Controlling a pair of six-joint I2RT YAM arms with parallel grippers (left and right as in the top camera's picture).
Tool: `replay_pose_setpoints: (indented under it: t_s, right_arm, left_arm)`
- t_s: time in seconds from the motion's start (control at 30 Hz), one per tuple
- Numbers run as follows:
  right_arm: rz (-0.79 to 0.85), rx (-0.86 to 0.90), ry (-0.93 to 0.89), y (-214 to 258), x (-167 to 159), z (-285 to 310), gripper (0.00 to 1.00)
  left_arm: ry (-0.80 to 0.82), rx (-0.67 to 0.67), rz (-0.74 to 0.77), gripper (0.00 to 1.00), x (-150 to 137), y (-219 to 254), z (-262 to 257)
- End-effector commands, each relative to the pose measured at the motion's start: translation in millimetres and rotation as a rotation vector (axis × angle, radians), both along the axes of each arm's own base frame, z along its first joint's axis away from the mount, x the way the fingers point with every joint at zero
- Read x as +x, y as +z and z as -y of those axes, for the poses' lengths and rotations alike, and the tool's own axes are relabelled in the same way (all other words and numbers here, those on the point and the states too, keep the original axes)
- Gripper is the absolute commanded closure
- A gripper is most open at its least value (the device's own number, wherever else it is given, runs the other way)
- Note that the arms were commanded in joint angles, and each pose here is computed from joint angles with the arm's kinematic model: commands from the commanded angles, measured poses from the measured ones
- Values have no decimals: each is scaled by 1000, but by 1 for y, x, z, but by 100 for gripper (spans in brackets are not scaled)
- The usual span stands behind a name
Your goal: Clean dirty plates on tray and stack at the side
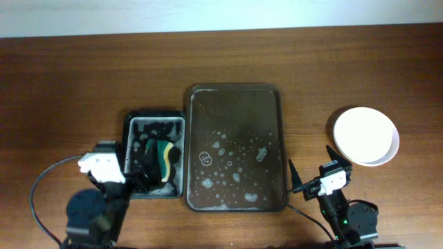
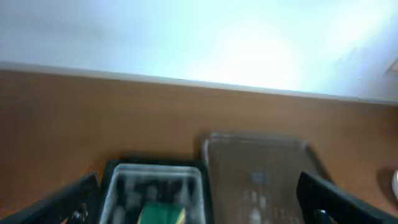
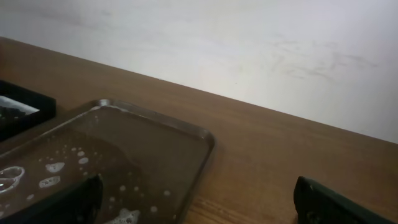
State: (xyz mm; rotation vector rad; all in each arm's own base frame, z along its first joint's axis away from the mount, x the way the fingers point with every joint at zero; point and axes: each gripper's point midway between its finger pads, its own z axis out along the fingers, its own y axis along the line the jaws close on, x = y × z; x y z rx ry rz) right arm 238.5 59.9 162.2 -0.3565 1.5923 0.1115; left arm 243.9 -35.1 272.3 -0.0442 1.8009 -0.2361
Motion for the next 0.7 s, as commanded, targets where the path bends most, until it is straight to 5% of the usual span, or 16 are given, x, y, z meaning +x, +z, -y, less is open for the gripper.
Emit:
replay_pose_setpoints:
  t_s: [0.0,0.27,0.67]
  right_arm:
    - [-5,3,-4,-3,0,0,1]
    - [-5,3,-4,-3,0,0,1]
    - [-5,3,-4,-3,0,0,1]
  left_arm:
    - [-5,41,83,0,-18,-30,-6]
    - [12,30,199,1,1,-104,-8]
    - [21,36,152,0,1,-116,-10]
